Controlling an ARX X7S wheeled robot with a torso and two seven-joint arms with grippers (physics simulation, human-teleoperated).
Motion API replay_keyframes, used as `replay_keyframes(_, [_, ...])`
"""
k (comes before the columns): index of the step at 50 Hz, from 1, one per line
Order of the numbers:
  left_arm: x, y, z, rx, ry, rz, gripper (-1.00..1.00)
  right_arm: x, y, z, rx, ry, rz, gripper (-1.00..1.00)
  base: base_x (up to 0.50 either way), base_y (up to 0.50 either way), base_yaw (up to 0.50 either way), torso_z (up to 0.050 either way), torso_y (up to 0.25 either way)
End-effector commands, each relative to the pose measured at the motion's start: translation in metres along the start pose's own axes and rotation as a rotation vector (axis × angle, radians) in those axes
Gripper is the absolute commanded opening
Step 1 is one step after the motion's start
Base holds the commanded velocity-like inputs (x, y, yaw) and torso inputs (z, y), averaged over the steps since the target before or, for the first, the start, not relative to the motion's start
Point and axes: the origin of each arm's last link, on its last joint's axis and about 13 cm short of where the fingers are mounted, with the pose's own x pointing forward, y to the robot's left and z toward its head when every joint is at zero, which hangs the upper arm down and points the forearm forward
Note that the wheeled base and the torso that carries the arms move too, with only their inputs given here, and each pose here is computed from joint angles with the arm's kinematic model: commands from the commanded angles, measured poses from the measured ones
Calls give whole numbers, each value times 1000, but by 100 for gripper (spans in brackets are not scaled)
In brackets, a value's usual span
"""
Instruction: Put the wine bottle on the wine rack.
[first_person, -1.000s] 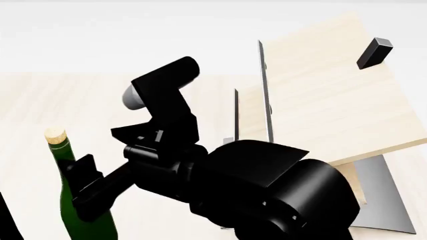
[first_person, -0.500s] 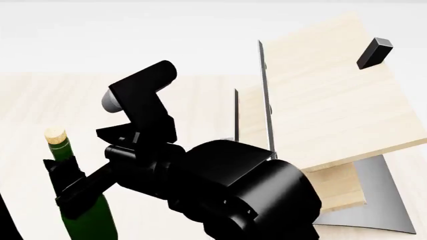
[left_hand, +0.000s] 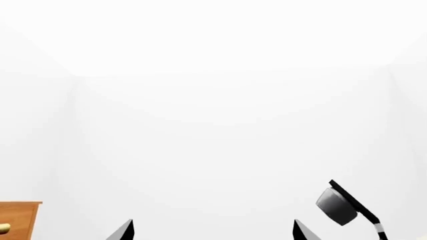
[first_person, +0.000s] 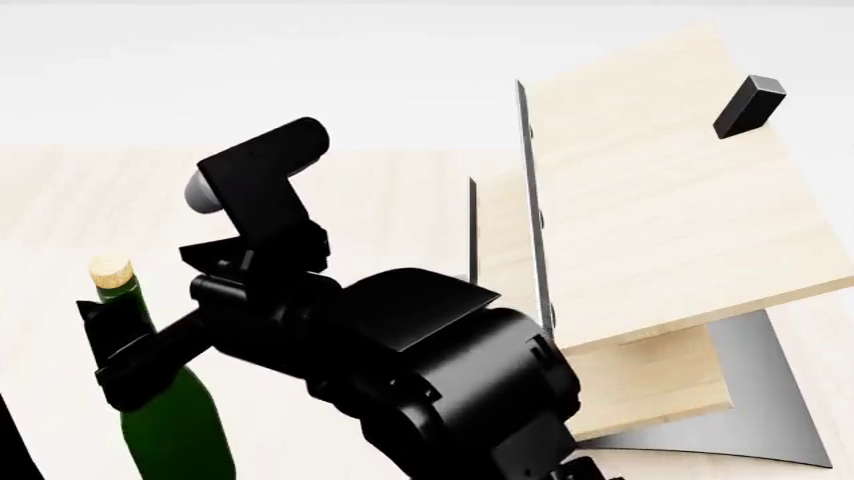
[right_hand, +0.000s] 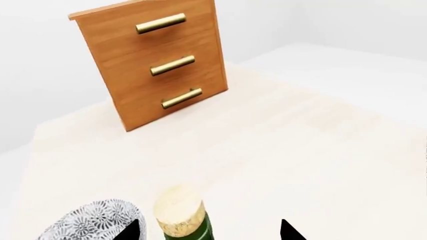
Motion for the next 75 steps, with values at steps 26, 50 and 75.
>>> replay_keyframes(26, [0, 1, 0, -5, -1, 7, 100, 32, -4, -19, 77, -54, -11, 100, 0, 0, 0, 0, 0])
replay_keyframes(50, [0, 1, -1, -3, -2, 9, 100, 32, 3, -28, 70, -54, -18, -100, 0, 0, 0, 0, 0])
replay_keyframes(75, [-1, -1, 1, -7, -5, 1, 100, -17, 18, 57, -19, -219, -45, -100, 0, 0, 0, 0, 0])
